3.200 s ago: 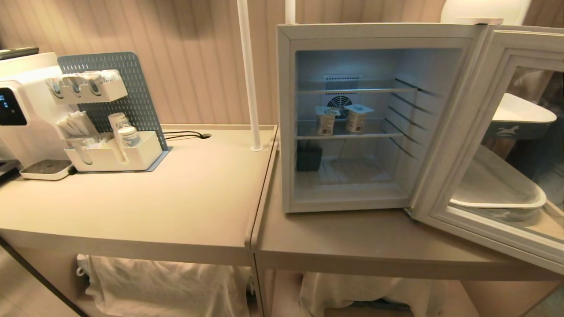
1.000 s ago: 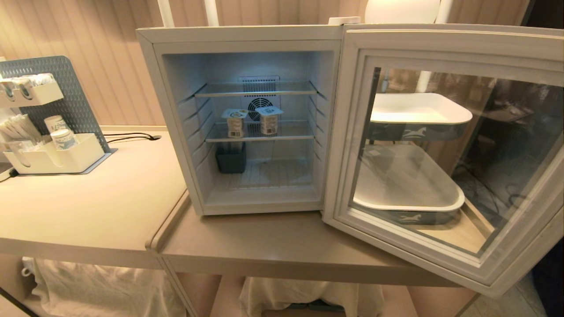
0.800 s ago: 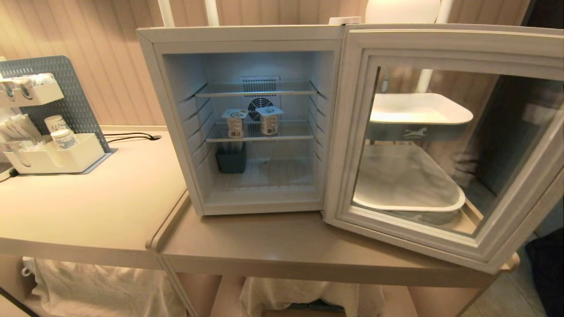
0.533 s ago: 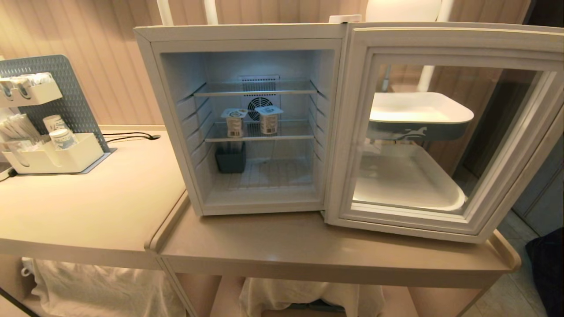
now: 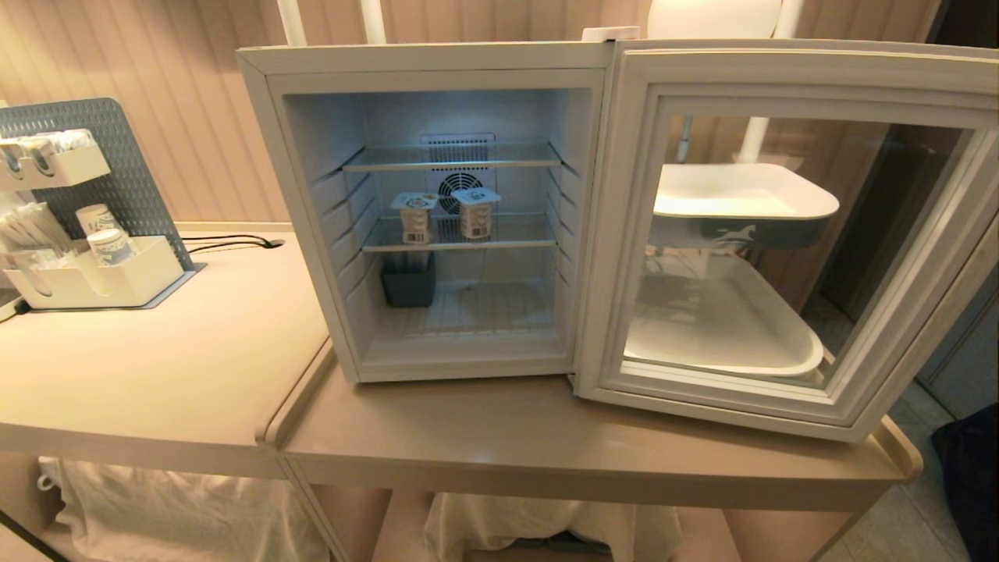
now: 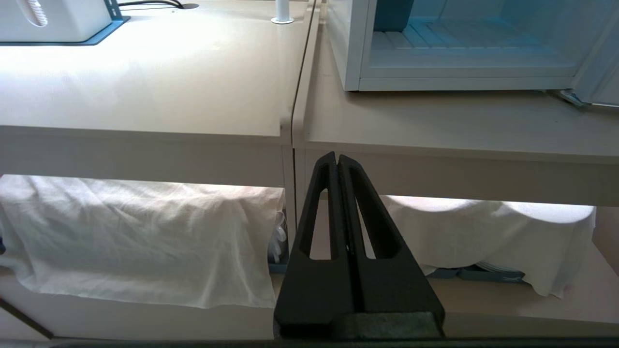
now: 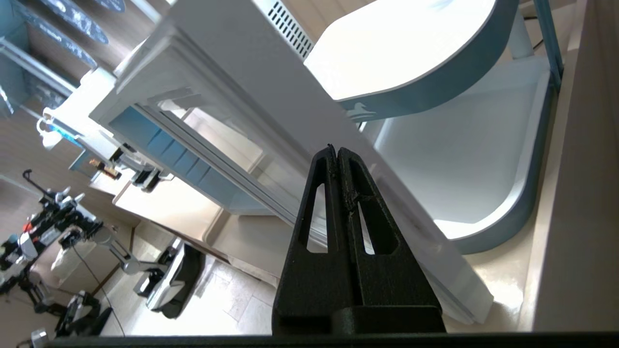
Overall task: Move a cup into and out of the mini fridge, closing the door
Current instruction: Close the freezer door
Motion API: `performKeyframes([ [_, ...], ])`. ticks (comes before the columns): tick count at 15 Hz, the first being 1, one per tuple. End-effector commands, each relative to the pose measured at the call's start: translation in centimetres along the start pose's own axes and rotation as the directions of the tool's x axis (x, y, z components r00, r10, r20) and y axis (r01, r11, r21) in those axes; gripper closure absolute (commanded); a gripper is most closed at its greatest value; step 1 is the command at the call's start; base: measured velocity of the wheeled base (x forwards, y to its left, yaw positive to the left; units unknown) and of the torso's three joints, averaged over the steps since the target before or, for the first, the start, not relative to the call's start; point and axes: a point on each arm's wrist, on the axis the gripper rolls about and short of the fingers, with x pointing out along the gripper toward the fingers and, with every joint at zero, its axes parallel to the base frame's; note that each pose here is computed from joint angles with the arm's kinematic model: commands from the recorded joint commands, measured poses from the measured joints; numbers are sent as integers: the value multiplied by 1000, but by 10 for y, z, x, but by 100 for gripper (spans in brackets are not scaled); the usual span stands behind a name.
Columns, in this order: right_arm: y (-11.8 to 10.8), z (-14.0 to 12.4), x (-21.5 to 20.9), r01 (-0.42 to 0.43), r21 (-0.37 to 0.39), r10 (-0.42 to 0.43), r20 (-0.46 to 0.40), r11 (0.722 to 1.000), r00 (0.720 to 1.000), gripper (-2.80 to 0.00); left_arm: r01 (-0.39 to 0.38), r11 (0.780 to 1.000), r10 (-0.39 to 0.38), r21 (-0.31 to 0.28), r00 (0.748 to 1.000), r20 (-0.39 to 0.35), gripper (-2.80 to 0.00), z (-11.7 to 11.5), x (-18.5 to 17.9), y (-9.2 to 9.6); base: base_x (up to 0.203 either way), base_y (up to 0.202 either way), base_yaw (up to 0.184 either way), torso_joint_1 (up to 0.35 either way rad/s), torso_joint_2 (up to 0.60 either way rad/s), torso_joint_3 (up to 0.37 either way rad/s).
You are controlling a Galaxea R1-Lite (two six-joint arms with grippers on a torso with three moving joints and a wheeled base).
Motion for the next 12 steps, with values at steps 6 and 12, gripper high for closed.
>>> performKeyframes([
  [6,-95,-26,81,-164,75,172,-123,984,977,0,1,1000,-1,-2,1000,1,0,0,0,0,0,0,0,0,0,0],
  [12,-116,-49,129,-234,147,260,-187,961,947,0,1,1000,-1,-2,1000,-1,0,0,0,0,0,0,0,0,0,0],
])
